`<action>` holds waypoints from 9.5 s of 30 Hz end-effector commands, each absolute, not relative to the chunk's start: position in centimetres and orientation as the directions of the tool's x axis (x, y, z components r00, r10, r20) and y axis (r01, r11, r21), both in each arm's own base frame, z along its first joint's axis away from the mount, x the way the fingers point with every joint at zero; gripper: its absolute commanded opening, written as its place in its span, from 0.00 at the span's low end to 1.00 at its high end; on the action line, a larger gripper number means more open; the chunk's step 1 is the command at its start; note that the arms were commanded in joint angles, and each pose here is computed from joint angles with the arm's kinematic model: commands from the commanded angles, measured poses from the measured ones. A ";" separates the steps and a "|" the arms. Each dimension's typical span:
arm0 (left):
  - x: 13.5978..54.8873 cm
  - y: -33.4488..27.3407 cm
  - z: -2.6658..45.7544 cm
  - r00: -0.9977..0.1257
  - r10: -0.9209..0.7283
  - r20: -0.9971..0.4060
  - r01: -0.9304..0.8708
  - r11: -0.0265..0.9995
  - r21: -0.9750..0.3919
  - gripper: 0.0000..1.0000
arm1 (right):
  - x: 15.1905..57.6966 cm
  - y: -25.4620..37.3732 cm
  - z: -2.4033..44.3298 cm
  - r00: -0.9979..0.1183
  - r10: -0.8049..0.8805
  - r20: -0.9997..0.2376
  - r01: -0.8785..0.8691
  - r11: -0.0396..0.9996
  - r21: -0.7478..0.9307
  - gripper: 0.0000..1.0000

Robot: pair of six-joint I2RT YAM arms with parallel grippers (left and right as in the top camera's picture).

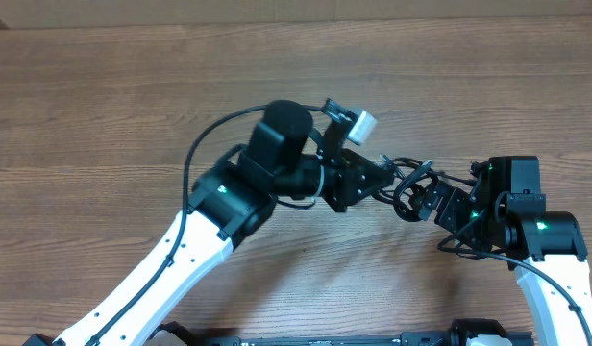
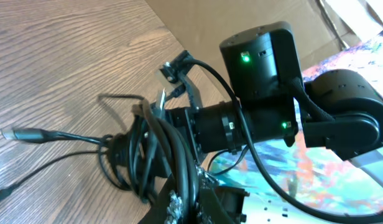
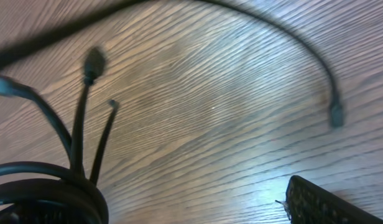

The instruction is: Untangle cables

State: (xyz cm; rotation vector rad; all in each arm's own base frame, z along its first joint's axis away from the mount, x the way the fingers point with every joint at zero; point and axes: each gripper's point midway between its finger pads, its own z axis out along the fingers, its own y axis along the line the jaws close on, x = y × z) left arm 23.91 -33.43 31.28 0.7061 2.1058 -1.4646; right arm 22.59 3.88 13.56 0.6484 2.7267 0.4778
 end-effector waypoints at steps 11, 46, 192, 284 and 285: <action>24.4 -29.5 33.5 -0.758 0.132 -0.639 0.651 0.225 -0.725 0.04 | 22.4 0.5 12.5 -0.813 0.524 -0.253 0.474 0.849 0.234 1.00; 25.4 -27.2 33.3 -0.730 0.132 -0.670 0.681 0.217 -0.699 0.04 | 23.6 9.3 16.4 -0.928 0.170 -0.331 -0.069 0.794 0.604 1.00; 29.6 -28.7 42.4 -0.935 -0.279 -0.220 0.223 0.022 -0.974 0.04 | 22.5 16.7 20.8 -0.550 -0.307 -0.777 -0.802 0.453 0.389 0.18; 21.8 -28.3 27.0 -0.584 0.403 -0.705 0.810 0.238 -0.535 0.51 | 17.8 19.5 28.1 -0.733 -0.101 -0.673 -0.678 0.020 0.735 0.04; 21.8 -28.7 26.4 -0.590 0.416 -0.692 0.805 0.243 -0.541 0.47 | 17.8 19.5 28.1 -0.733 -0.101 -0.672 -0.677 0.020 0.736 0.04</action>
